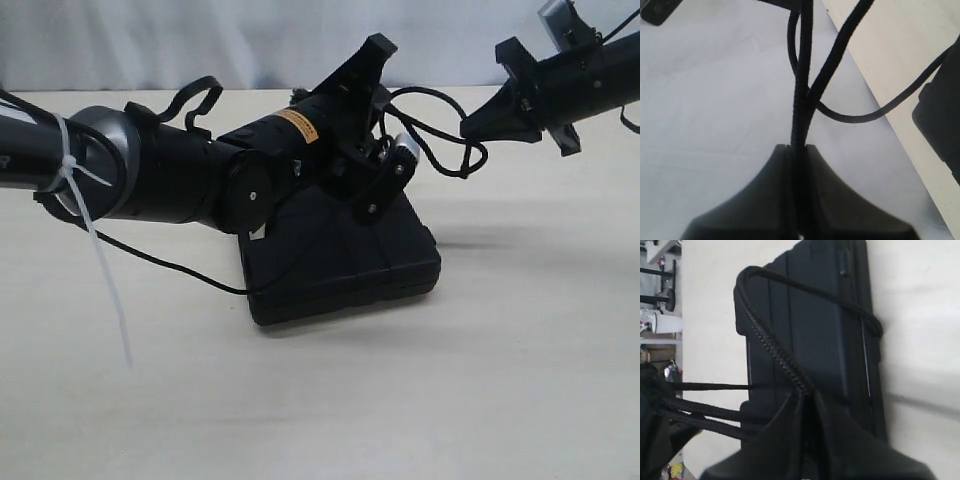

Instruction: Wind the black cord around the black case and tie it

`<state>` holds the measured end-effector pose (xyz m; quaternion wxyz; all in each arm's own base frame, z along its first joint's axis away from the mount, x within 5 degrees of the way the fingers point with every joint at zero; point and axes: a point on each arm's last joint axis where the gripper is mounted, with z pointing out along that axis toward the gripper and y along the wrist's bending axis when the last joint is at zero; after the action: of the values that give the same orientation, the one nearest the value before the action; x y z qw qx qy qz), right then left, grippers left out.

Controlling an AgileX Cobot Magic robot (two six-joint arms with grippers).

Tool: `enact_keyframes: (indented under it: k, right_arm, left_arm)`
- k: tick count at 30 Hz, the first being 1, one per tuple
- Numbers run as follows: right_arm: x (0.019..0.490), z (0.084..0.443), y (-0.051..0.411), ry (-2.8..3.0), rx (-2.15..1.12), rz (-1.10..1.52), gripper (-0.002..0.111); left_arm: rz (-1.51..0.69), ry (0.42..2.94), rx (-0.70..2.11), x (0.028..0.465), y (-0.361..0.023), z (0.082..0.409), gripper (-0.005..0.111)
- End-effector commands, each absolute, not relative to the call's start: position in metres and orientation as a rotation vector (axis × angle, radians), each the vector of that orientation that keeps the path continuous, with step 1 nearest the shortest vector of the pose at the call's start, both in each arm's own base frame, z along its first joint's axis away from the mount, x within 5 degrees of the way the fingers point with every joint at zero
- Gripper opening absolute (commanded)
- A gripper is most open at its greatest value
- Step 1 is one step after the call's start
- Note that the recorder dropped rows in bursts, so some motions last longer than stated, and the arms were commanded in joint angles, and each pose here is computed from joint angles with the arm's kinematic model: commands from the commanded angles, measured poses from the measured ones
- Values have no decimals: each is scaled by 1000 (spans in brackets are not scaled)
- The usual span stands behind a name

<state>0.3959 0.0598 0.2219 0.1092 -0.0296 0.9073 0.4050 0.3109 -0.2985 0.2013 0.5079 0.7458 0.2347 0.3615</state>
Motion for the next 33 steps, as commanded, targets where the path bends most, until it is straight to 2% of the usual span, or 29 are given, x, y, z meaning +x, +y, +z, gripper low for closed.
enact_keyframes:
  k: [1,11,13,20,23,30,33]
  right_arm:
    - [393,220,57,2728,-137,1139,4]
    - [389,216,54,2785,-200,1077,7]
    - [389,216,54,2785,-200,1077,12]
    - [390,216,54,2781,-202,1076,41]
    - [390,216,54,2772,-221,1068,48]
    - [392,215,53,2758,-213,1047,47]
    - [393,216,53,2746,-192,1049,35]
  left_arm:
    - [918,501,1768,309,-301,208,0]
    - [882,538,1811,308,-301,202,0]
    - [882,538,1811,308,-301,202,0]
    - [880,538,1814,308,-301,202,0]
    - [880,538,1814,308,-301,202,0]
    - [880,538,1814,308,-301,202,0]
    - [880,539,1813,308,-301,202,0]
